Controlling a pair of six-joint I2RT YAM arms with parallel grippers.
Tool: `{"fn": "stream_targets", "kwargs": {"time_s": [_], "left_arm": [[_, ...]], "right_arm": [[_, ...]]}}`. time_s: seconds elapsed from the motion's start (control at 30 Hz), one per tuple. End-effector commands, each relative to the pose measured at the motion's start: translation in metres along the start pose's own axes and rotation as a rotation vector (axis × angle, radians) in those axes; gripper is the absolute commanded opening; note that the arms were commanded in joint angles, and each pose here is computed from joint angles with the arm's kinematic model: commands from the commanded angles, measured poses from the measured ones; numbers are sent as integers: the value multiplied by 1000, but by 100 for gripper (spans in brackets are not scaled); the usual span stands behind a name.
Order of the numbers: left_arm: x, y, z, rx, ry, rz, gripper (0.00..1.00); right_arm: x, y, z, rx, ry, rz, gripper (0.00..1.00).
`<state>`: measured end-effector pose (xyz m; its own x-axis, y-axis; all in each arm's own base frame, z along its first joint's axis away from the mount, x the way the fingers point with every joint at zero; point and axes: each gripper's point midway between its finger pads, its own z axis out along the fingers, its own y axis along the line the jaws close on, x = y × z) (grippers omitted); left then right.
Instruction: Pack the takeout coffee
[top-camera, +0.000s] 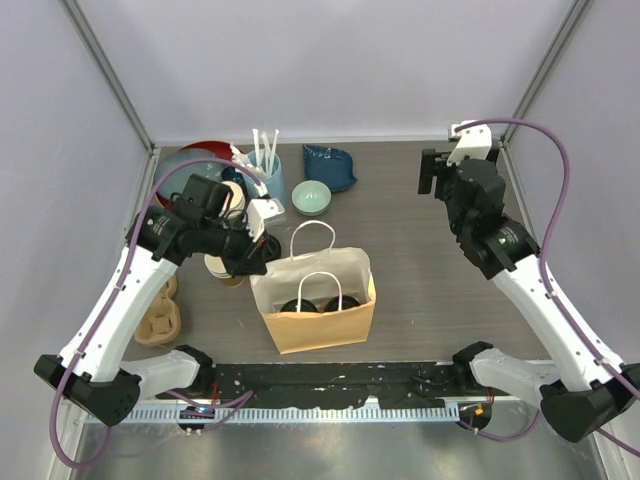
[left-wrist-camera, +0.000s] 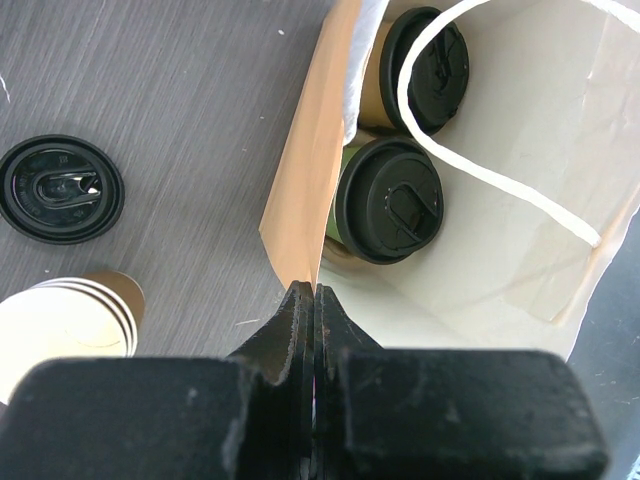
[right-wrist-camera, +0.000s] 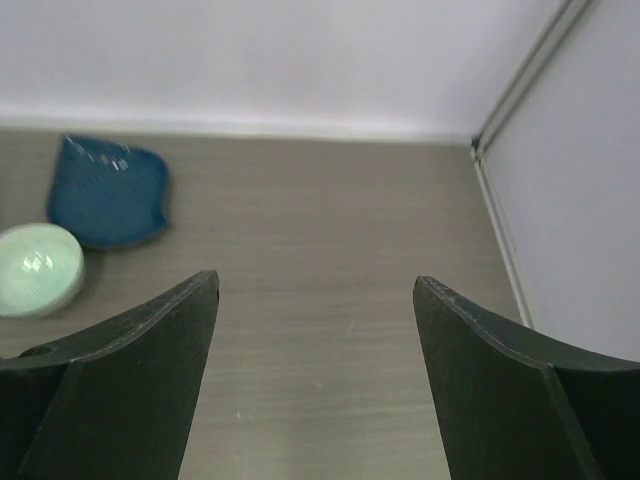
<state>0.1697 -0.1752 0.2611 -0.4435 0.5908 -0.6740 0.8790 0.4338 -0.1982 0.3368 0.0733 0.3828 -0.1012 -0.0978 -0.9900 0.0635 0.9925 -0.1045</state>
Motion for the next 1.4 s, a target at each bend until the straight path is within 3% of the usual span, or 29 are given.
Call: {"fn": "stream_targets", "kwargs": {"time_s": [0.0,0.27,0.67,1.13,1.37], "left_arm": [[-17,-3,-4,5,-66,32,0],[-18,-2,-5,-5,-75,45,0],[-20,1,-4,-13,-74,53,0],[-31,3,-27,-105,-133,81,66],[-47,14,-48,-225,-187,36,80]], "right_arm": [[59,-2,20,-24,119,83,84],[117,-20,36,0,204,147,84],[127,-7,38,-68,223,142,84],[126,0,38,-113,221,141,84],[117,14,36,-197,204,144,84]]}}
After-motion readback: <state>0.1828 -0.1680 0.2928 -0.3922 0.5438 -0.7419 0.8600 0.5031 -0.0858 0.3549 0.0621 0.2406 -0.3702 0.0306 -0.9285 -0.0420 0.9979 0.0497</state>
